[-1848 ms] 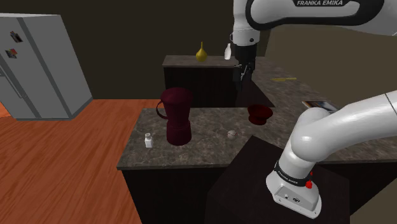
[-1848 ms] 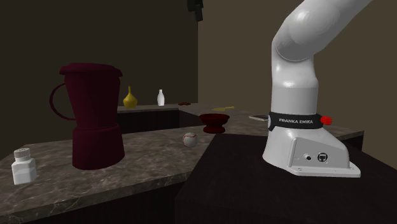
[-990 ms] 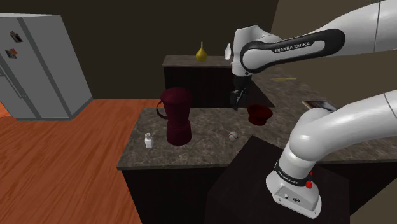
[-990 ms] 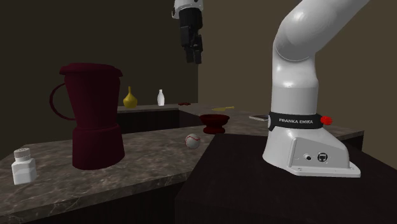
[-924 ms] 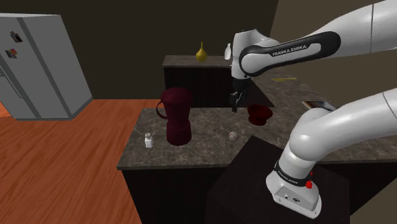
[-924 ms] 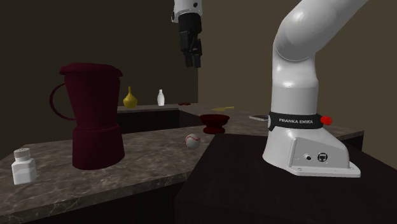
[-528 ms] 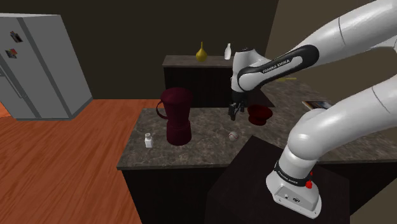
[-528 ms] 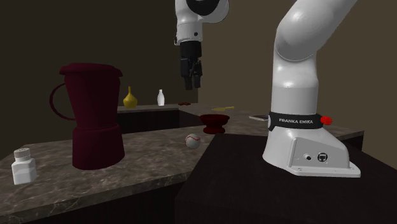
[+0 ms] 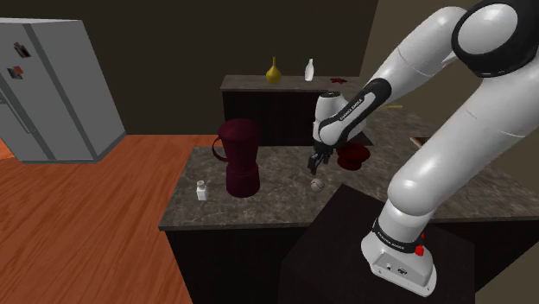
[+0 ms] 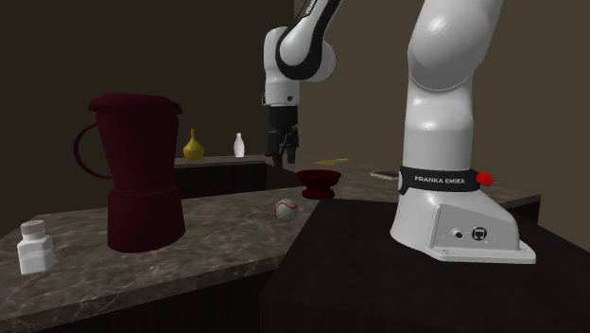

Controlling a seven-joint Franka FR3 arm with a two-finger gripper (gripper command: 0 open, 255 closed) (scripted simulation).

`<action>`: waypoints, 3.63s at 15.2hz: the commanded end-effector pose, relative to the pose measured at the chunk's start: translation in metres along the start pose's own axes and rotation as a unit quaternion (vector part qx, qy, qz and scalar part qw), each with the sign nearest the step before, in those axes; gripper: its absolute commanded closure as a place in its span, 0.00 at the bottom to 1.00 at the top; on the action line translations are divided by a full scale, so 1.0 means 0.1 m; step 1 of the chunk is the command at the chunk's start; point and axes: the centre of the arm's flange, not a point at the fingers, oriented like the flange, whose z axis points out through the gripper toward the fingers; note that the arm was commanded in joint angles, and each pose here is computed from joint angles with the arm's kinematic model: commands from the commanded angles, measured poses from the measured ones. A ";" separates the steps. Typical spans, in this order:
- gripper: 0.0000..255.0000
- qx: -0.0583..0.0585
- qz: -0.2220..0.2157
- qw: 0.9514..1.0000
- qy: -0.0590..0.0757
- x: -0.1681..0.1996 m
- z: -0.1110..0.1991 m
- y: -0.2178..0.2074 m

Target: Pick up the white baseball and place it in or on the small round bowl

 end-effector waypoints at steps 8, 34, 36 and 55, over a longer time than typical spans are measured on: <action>0.00 -0.001 0.021 1.000 0.020 0.22 0.99 0.32; 1.00 -0.001 0.021 1.000 0.020 0.24 1.29 0.32; 1.00 -0.001 0.021 1.000 0.020 0.24 1.18 0.33; 1.00 -0.001 0.021 1.000 0.020 0.24 0.18 0.42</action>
